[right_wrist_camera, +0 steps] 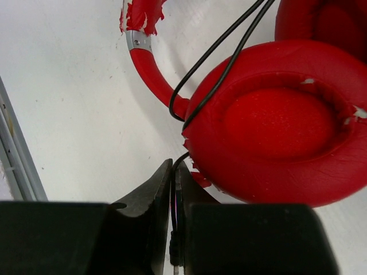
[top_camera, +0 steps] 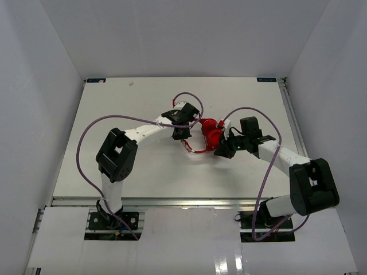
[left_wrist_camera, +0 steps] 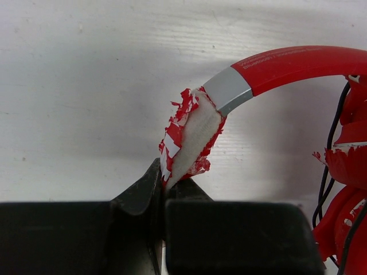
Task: Wrap the headphones
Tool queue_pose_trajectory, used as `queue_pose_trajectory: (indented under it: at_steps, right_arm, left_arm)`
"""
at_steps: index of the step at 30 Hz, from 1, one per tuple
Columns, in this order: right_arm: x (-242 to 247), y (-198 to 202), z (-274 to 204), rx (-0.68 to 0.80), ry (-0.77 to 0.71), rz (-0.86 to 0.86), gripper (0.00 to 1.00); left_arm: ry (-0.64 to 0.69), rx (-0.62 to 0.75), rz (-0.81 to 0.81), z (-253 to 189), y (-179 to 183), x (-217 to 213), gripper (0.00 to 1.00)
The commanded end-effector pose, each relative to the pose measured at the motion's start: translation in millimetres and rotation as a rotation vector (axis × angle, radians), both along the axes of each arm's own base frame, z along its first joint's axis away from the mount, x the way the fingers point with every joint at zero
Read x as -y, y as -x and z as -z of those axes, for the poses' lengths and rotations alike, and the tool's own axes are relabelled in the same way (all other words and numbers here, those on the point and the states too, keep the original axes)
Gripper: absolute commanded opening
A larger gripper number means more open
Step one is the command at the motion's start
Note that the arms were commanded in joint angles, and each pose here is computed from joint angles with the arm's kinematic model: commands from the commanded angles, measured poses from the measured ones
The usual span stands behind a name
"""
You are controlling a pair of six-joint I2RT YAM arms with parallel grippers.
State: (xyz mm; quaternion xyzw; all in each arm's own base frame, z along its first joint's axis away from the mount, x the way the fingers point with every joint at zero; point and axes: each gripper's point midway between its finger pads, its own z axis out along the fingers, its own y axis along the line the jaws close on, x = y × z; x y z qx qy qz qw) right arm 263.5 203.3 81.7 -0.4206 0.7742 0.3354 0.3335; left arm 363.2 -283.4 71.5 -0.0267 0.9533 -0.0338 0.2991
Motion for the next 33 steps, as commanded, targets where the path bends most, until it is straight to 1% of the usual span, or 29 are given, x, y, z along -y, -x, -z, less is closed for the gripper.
queue_pose_trajectory:
  at_steps: [1,6,10,12,14,16,17,19,20,21,22,23,25,26,27,29,30,31,32,33]
  right_arm:
    - [-15.3,-20.2,-17.6,0.071,-0.035,-0.043,0.12]
    - [-19.5,-19.6,-16.3,0.065,-0.035,-0.058,0.16]
    - [-19.7,-14.8,-12.8,0.049,-0.028,-0.072,0.23]
    - [-19.0,-13.8,-14.3,0.056,-0.024,-0.079,0.26]
    - [-16.7,-11.6,-18.3,0.064,-0.018,-0.08,0.33]
    - [-12.9,-8.6,-30.0,0.089,-0.01,-0.077,0.43]
    - [-7.9,-7.7,-43.1,0.128,-0.007,-0.064,0.5]
    - [1.3,-5.0,-62.8,0.182,-0.001,-0.035,0.66]
    - [5.7,-3.0,-71.4,0.205,0.002,-0.021,0.74]
    - [10.1,0.2,-79.6,0.227,0.007,-0.007,0.81]
    - [16.1,4.7,-90.0,0.253,0.015,0.012,0.9]
    - [21.1,9.0,-98.8,0.273,0.022,0.029,0.95]
    - [30.2,16.9,-109.9,0.279,0.038,0.071,0.91]
    - [38.2,18.3,-115.7,0.289,0.053,0.115,0.9]
    - [44.0,18.9,-120.3,0.289,0.059,0.152,0.9]
    - [59.4,18.4,-123.5,0.285,0.088,0.232,0.9]
    - [65.2,17.8,-123.9,0.287,0.099,0.266,0.9]
    - [76.6,16.3,-125.6,0.303,0.122,0.323,0.9]
    - [85.5,15.3,-126.8,0.319,0.137,0.366,0.9]
    - [90.9,15.6,-127.0,0.327,0.143,0.392,0.9]
  left_arm:
    - [0.0,0.022,0.02,-4.0,-11.1,1.9,0.0]
    - [0.0,-0.005,0.032,5.3,-10.4,3.7,0.01]
    - [0.008,-0.025,0.037,8.7,-8.7,6.9,0.13]
    - [0.01,-0.026,0.034,5.3,-7.1,6.1,0.23]
    - [0.016,-0.018,0.029,-2.1,-5.9,4.3,0.34]
    - [0.033,-0.001,0.034,-15.7,-4.0,3.4,0.52]
    - [0.049,0.012,0.042,-25.5,-3.0,4.0,0.63]
    - [0.088,0.043,0.064,-47.9,-1.2,6.3,0.8]
    - [0.106,0.059,0.076,-58.9,0.0,7.1,0.86]
    - [0.122,0.076,0.088,-70.0,1.5,7.2,0.89]
    - [0.141,0.099,0.105,-84.7,4.3,5.9,0.93]
    - [0.158,0.118,0.123,-96.8,7.7,5.2,0.96]
    - [0.213,0.142,0.18,-115.4,18.5,8.1,0.98]
    - [0.228,0.14,0.204,-116.4,27.1,6.0,0.98]
    - [0.273,0.173,0.244,-132.1,35.9,6.1,0.98]
    - [0.333,0.213,0.315,-146.6,56.6,1.9,0.98]
    - [0.382,0.277,0.361,-168.4,67.4,-0.7,0.98]
    - [0.413,0.302,0.419,-169.7,85.5,-6.7,0.98]
    - [0.436,0.296,0.473,-162.6,102.0,-9.7,0.98]
    - [0.461,0.35,0.516,-171.8,112.6,-14.5,0.98]
